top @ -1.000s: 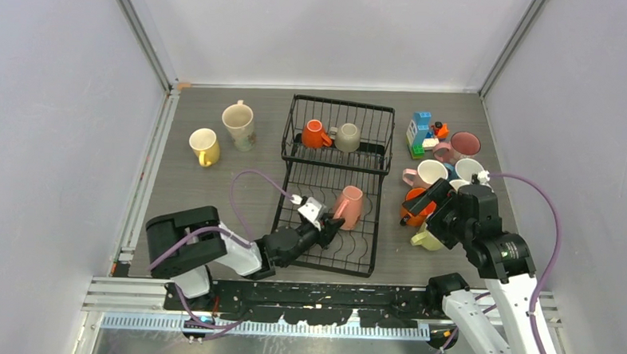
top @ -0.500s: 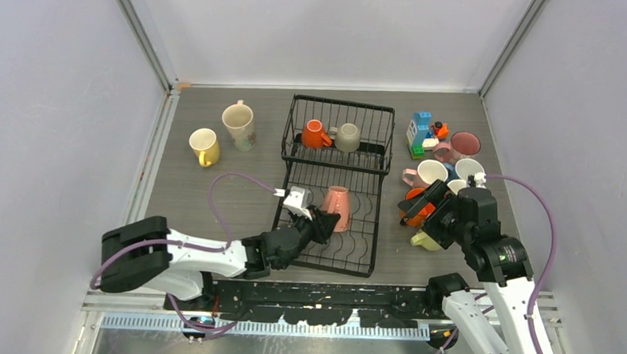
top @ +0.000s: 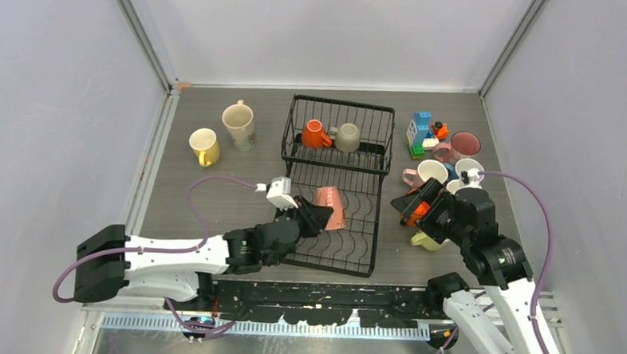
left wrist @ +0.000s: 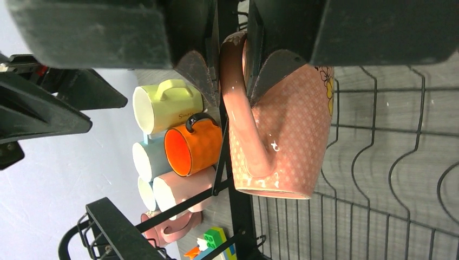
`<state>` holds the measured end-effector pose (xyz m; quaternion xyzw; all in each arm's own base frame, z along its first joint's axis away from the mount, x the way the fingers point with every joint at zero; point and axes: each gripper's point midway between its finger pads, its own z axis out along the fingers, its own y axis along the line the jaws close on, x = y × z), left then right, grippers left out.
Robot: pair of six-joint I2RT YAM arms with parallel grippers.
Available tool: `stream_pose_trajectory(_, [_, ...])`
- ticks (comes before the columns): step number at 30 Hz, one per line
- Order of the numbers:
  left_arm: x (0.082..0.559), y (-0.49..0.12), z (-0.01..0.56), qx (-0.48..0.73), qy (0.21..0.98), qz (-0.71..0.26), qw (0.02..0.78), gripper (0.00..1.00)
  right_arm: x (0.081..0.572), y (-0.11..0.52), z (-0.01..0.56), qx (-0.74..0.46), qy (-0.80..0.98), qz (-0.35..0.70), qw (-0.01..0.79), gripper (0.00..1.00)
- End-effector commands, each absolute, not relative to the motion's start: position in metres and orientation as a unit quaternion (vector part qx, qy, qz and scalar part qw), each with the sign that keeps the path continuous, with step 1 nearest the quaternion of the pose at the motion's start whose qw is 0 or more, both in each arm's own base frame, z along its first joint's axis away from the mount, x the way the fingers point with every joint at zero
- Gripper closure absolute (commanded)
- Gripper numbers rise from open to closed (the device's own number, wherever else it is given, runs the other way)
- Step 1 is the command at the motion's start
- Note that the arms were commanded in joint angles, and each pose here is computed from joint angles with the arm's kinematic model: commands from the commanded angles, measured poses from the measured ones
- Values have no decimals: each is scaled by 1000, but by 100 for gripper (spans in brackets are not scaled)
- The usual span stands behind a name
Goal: Unload the cups from the dish rack
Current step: Unload the cup from the dish rack.
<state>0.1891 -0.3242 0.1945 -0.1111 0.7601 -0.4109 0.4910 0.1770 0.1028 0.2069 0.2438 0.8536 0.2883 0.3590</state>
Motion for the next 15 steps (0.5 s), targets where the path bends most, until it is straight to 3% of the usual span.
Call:
stream_pose_trajectory(1, [191,-310,234,-205,731,-451,469,100,189,118,213,210,849,302,380,0])
stream_pose_trajectory(15, [179,-275,234,-312,739,-457,384,100,191,182,212,103,841,293,442,2])
